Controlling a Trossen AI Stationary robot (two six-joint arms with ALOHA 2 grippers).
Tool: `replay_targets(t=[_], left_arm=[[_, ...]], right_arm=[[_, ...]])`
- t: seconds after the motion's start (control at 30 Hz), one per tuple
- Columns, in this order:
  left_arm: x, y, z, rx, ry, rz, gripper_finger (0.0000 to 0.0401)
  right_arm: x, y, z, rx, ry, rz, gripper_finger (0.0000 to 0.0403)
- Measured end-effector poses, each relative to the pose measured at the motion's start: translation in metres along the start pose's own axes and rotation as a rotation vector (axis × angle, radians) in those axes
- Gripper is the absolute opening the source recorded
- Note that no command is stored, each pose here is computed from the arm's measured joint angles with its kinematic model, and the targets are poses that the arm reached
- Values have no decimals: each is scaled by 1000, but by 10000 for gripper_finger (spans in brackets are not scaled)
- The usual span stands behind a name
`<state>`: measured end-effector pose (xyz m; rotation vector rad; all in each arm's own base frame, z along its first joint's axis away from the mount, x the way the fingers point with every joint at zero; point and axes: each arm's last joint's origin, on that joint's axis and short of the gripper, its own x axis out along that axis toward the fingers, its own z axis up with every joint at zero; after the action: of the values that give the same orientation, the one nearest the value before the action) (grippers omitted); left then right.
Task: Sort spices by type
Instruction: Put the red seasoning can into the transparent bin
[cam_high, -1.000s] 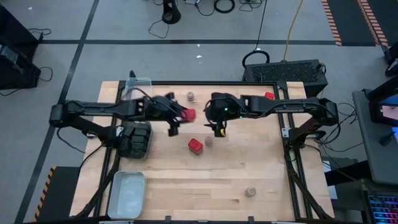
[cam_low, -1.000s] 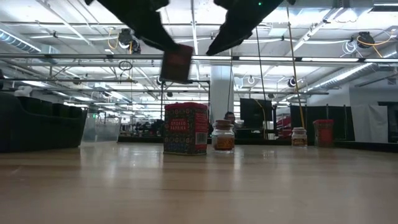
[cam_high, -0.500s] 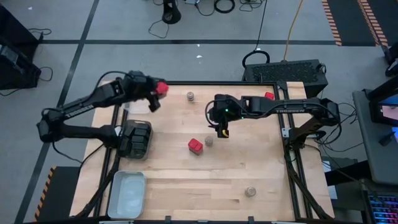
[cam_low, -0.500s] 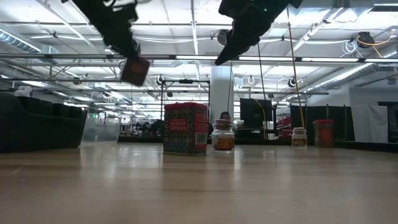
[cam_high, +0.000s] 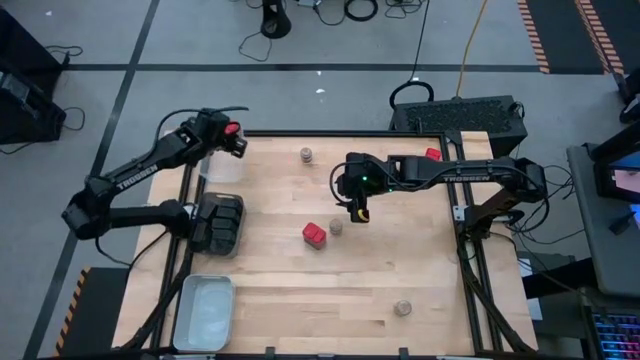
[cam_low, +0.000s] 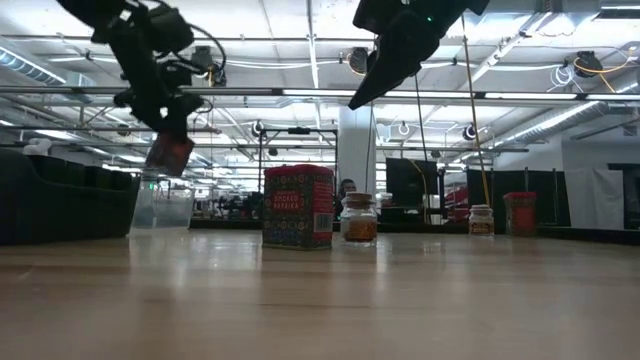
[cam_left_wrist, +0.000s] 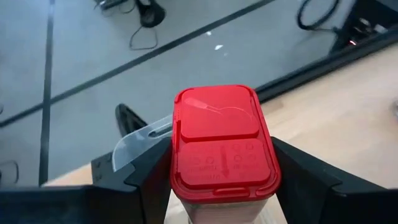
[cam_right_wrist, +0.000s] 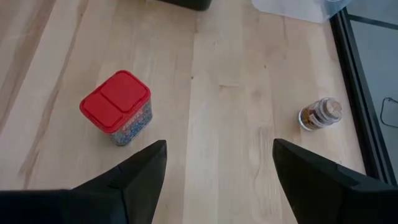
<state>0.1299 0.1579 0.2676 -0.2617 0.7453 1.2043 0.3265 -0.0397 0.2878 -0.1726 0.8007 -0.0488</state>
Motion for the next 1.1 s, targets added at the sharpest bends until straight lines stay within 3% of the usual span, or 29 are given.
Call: replay_targets(t=[0.27,0.5,0.93,1.1], left_arm=[[23,8,-21,-134,-2,69,232],[30,6,-27,-177,-27,72,232],[38,4,-25,-150,-34,39,238],[57,-2,-32,-126,53,67,240]], right_arm=[[0,1,0,1,3,3,274],[0,1,0,2,1,2,274],[0,0,2,11,-21,-2,274],[0,1,2,27,-16,-1,274]])
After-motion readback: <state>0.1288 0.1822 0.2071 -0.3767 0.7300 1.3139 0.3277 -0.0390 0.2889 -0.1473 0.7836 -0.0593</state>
